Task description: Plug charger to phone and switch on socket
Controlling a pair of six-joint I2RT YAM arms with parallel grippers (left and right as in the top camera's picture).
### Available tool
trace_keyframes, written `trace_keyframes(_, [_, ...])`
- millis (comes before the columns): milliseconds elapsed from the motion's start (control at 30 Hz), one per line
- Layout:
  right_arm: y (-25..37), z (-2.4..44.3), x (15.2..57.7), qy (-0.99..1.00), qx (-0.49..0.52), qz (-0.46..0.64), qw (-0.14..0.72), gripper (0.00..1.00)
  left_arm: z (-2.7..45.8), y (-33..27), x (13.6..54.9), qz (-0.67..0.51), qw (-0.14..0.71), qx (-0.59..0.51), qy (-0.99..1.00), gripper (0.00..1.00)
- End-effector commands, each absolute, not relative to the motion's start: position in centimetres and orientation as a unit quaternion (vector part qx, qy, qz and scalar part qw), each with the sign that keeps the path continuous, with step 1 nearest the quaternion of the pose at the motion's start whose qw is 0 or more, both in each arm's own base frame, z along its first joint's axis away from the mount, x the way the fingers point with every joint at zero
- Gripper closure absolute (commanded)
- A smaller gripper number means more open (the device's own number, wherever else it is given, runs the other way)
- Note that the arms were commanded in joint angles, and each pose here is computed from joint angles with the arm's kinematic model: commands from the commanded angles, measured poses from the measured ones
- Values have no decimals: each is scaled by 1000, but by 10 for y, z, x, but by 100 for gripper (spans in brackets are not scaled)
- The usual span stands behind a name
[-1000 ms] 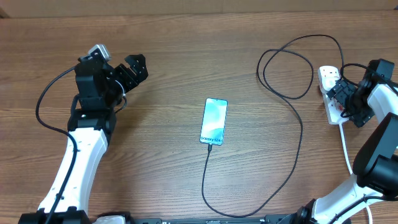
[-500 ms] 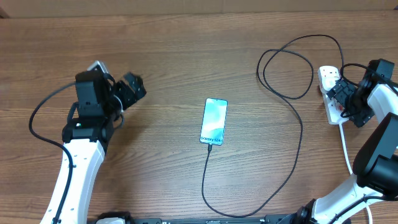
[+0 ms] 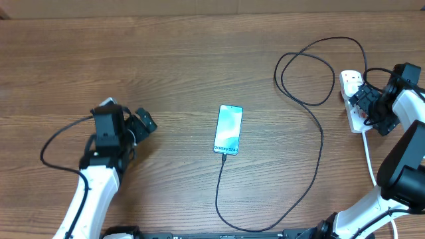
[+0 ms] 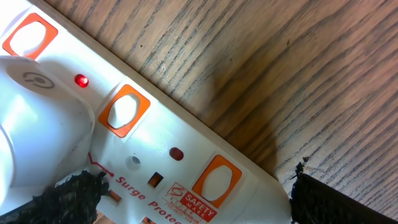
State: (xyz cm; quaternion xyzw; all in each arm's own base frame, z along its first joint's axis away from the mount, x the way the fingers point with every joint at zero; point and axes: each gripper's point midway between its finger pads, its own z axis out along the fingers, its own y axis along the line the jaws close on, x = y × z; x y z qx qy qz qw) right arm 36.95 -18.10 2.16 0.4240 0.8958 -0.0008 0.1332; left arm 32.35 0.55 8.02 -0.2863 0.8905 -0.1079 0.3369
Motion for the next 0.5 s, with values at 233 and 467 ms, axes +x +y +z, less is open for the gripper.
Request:
trace_keyframes(233, [-169,12,374,906,404,9,128,0,52,7,299,-102,356,-281,885,1])
trace_keyframes(467, [-169,12,374,906,404,9,128,0,53,7,299,-101,361,-270,887,1])
